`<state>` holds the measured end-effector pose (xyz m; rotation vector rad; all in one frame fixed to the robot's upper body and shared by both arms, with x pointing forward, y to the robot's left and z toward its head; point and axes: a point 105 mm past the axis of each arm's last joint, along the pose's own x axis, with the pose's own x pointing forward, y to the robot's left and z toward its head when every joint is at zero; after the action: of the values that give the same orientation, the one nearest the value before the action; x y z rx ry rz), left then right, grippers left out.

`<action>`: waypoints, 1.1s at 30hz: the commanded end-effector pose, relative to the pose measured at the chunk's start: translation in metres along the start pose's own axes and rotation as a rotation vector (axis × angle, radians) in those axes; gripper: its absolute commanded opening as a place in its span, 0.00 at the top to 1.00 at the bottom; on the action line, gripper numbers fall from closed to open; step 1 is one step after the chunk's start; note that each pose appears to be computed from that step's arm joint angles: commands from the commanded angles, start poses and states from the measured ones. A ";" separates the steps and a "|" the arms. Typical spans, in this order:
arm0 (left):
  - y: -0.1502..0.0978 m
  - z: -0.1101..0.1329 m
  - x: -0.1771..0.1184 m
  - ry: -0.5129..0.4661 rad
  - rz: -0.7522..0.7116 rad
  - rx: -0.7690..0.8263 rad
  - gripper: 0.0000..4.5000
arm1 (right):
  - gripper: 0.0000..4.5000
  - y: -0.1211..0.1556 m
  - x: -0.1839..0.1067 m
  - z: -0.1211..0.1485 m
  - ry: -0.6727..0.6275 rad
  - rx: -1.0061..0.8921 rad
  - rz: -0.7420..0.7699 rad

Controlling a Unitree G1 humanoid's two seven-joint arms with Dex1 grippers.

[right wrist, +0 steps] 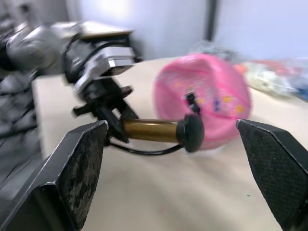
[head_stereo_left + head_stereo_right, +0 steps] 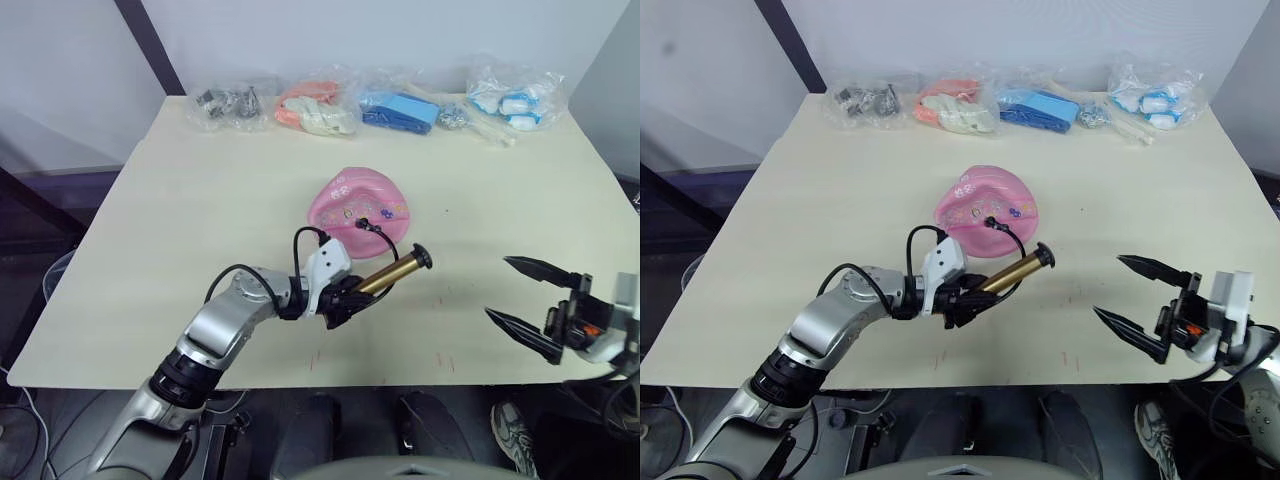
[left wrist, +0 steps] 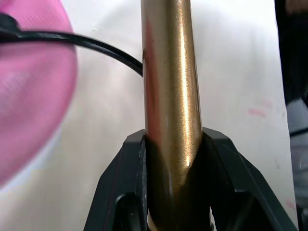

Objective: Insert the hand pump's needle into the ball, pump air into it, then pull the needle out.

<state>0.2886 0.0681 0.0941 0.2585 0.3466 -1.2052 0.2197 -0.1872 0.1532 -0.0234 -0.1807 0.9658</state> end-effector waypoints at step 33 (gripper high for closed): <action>-0.016 0.026 -0.015 -0.394 -0.093 -0.025 0.77 | 0.00 0.004 0.118 0.018 -0.170 0.698 -0.121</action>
<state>0.2740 0.0669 0.1082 -0.0437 0.1054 -1.2886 0.2813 -0.0892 0.1750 0.7001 0.0500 0.8392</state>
